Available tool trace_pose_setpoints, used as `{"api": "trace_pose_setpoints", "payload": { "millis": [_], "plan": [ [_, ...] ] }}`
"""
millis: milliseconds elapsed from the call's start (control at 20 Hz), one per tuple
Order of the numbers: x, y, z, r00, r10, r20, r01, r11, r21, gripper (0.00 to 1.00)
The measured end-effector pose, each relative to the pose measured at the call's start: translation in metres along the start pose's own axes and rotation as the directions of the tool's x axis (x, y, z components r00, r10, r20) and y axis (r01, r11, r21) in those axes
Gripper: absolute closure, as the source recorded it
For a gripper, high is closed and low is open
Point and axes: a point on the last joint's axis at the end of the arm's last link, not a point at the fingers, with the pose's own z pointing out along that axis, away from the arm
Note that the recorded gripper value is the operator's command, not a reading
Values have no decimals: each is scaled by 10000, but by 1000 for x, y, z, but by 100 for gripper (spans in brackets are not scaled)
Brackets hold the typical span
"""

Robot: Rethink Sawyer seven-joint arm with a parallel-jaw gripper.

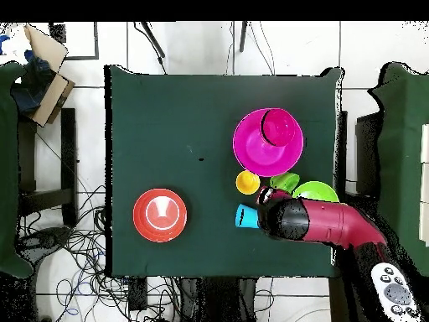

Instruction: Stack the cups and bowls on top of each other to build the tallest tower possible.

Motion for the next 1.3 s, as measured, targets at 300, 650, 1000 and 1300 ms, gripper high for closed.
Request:
{"api": "trace_pose_setpoints", "payload": {
  "millis": [300,650,1000,1300],
  "plan": [
    [-2,-14,-3,9997,199,140,-201,9997,160,0],
    [1,-37,3,9987,170,478,-181,9996,227,0],
    [41,-74,12,9970,-413,662,390,9986,348,0],
    [100,-98,30,9878,-1553,149,1546,9873,372,0]
  ]
}}
